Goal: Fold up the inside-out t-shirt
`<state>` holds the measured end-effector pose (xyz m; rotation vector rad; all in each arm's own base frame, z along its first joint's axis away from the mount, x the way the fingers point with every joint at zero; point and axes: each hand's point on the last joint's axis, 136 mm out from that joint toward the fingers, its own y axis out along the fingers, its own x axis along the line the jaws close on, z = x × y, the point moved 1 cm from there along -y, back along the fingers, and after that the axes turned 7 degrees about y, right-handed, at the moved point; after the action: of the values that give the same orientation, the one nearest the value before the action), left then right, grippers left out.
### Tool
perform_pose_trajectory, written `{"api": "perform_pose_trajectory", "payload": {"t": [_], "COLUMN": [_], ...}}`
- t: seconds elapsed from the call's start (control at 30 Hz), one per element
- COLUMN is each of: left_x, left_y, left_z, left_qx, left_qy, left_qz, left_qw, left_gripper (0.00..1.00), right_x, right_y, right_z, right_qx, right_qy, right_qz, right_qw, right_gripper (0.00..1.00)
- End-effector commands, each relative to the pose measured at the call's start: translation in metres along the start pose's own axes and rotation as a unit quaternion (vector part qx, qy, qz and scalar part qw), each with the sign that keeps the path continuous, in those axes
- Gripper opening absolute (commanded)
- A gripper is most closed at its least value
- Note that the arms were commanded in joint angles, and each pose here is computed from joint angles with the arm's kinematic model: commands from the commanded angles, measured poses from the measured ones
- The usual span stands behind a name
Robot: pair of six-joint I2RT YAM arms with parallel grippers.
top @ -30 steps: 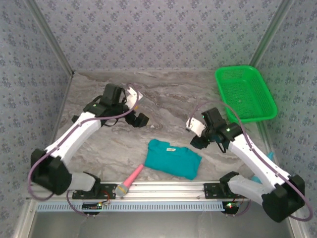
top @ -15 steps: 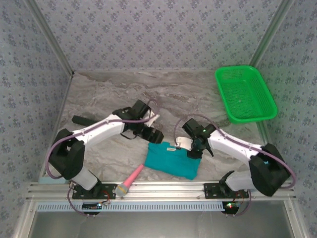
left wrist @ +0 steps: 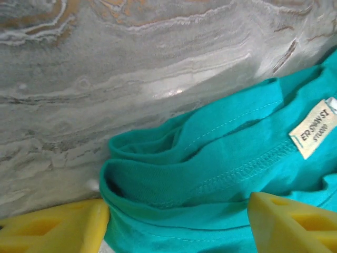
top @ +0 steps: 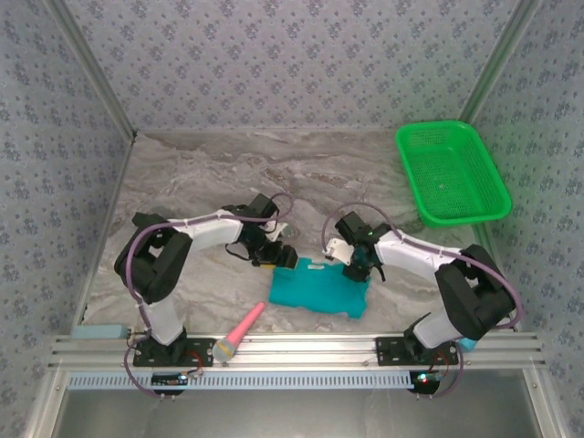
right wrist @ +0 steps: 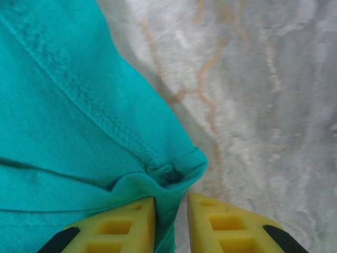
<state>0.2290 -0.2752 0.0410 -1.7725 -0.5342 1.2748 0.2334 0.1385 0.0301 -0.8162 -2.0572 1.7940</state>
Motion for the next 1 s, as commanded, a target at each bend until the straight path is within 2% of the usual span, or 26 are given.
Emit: {"api": "perform_pose_trajectory", "payload": {"t": [0.0,0.1,0.17,0.23,0.27,0.33,0.4,0.47,0.53,0.63,0.7,0.8,0.97], "left_x": [0.031,0.034,0.030,0.020,0.014,0.003,-0.001,0.007,0.022,0.055,0.067,0.071,0.075], "left_y": [-0.007,-0.038,-0.065,-0.088,-0.098,-0.111,-0.121,-0.130,-0.141,-0.165,-0.179,-0.187,-0.185], "left_z": [-0.022,-0.034,-0.043,-0.048,-0.050,-0.049,-0.046,-0.041,-0.035,-0.024,-0.018,-0.014,-0.008], "left_qx": [-0.051,-0.107,-0.156,-0.194,-0.211,-0.232,-0.253,-0.273,-0.293,-0.329,-0.352,-0.375,-0.369], "left_qy": [-0.016,-0.027,-0.021,-0.001,0.009,0.022,0.027,0.018,0.002,-0.038,-0.054,-0.058,-0.066], "left_qz": [-0.047,-0.056,-0.060,-0.065,-0.066,-0.063,-0.072,-0.099,-0.149,-0.244,-0.278,-0.277,-0.276], "left_qw": [0.997,0.992,0.986,0.979,0.975,0.970,0.965,0.957,0.945,0.911,0.892,0.883,0.885], "left_gripper": [0.73,0.76,0.79,0.80,0.81,0.81,0.82,0.82,0.82,0.90,0.92,0.94,0.95], "right_x": [-0.023,-0.048,-0.064,-0.074,-0.077,-0.082,-0.064,-0.027,0.011,0.052,0.068,0.081,0.088], "right_y": [0.006,-0.015,-0.039,-0.067,-0.082,-0.106,-0.114,-0.107,-0.101,-0.096,-0.089,-0.073,-0.035], "right_z": [0.002,-0.020,-0.035,-0.043,-0.042,-0.026,0.003,0.001,-0.003,-0.002,-0.005,-0.013,-0.036], "right_qx": [0.004,-0.062,-0.127,-0.181,-0.197,-0.198,-0.141,-0.105,-0.087,-0.069,-0.069,-0.064,-0.060], "right_qy": [0.033,0.085,0.151,0.226,0.281,0.433,0.580,0.595,0.589,0.564,0.538,0.514,0.515], "right_qz": [0.044,0.098,0.124,0.130,0.130,0.127,0.095,0.022,-0.015,-0.019,-0.006,0.004,-0.012], "right_qw": [0.998,0.990,0.973,0.948,0.930,0.870,0.797,0.796,0.803,0.822,0.840,0.855,0.855], "right_gripper": [0.31,0.41,0.52,0.55,0.55,0.52,0.47,0.48,0.50,0.55,0.58,0.62,0.60]}}
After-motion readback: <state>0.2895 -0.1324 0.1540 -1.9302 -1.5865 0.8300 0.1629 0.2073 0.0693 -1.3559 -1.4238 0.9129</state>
